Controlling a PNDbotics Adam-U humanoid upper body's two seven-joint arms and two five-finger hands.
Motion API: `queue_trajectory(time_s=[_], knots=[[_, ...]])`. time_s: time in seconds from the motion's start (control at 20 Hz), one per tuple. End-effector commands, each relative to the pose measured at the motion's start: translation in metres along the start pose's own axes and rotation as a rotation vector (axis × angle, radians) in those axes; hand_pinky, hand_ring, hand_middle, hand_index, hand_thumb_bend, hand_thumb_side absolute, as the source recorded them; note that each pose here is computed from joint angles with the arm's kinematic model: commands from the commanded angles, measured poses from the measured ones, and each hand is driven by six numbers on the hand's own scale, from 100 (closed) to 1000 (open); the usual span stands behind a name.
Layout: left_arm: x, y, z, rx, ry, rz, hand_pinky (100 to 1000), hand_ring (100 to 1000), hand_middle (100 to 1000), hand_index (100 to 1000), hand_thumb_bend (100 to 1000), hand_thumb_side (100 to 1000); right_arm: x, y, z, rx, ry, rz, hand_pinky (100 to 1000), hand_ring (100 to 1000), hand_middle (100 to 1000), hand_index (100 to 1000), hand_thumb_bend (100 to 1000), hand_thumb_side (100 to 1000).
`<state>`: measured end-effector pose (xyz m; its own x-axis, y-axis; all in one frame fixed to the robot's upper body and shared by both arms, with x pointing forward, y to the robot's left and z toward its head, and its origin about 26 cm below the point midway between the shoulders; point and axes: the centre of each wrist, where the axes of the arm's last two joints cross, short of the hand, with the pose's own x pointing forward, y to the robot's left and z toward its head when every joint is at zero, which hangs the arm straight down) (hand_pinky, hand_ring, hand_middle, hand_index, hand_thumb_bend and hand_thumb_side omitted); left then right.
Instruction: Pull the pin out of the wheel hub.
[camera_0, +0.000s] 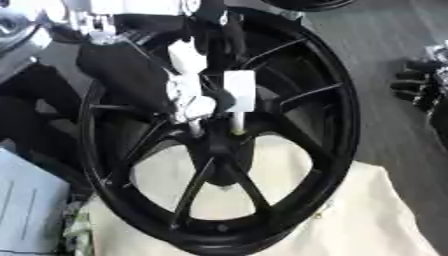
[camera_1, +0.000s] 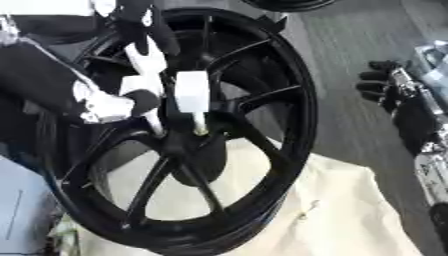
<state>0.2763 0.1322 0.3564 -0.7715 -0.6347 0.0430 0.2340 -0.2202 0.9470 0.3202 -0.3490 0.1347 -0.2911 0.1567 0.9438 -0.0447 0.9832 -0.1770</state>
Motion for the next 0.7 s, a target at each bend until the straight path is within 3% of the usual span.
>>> queue_trajectory(time_s=[0.05, 0.7], knots=[[-0.004, 0.005, 0.011, -0.04, 0.085, 0.023, 764, 702, 766, 855, 291, 421, 0.013, -0.006, -0.004, 0.009, -0.028, 0.032, 857, 771, 726, 835, 100, 808], [-0.017, -0.003, 0.009, -0.031, 0.169, 0.058, 766, 714, 755, 835, 311, 377, 0.013, -0.005, -0.005, 0.022, -0.022, 0.037, 856, 770, 725, 835, 100, 813]])
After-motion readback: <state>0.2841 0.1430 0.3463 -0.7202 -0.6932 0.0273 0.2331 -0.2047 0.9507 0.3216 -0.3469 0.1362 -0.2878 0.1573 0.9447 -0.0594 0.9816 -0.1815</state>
